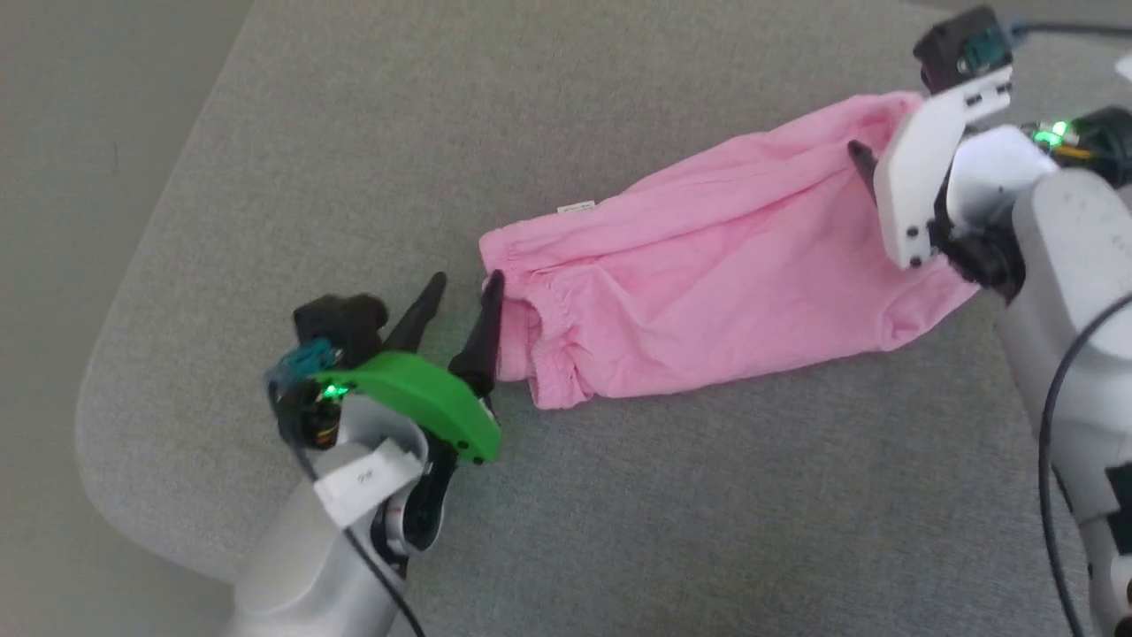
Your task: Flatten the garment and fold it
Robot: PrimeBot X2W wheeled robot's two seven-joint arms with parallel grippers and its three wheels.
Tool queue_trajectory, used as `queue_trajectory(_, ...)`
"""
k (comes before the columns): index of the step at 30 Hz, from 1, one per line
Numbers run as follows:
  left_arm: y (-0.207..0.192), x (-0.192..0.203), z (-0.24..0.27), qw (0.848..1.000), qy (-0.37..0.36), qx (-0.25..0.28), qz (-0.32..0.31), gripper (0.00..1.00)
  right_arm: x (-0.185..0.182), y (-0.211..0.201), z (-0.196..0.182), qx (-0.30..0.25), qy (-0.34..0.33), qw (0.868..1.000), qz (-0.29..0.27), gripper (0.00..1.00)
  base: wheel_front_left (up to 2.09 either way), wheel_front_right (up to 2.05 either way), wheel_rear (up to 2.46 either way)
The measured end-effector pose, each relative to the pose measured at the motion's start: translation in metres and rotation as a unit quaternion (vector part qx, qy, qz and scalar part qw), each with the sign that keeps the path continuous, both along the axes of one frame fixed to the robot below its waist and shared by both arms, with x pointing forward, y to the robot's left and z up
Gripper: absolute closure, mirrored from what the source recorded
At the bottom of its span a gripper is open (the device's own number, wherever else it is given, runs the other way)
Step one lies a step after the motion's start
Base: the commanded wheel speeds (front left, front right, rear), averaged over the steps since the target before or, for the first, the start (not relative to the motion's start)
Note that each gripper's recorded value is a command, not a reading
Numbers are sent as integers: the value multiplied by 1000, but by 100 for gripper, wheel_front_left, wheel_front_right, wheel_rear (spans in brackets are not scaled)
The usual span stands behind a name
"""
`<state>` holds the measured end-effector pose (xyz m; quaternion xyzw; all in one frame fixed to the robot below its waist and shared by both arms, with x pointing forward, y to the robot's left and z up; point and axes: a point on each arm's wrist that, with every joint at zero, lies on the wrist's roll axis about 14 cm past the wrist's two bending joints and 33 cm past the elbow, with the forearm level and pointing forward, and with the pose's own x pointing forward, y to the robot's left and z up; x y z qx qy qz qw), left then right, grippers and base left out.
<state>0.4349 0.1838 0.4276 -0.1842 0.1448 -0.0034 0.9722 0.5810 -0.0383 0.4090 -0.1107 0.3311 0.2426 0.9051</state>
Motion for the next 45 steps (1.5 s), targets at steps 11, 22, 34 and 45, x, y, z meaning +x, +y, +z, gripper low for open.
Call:
queue_trajectory(11,22,-24,79,984,-160,63,51,0,-33,-19,67,128,-142,980,-49,0,0,0,0)
queue_trajectory(22,10,-25,122,962,-246,117,17,0,-40,-49,79,206,-179,950,-149,0,0,0,0)
queue_trajectory(34,5,-22,105,965,-228,128,-2,0,-36,-55,2,137,-4,971,-195,0,0,0,0)
queue_trajectory(45,8,-22,87,971,-203,125,3,0,-36,-46,-32,25,107,980,-163,0,0,0,0)
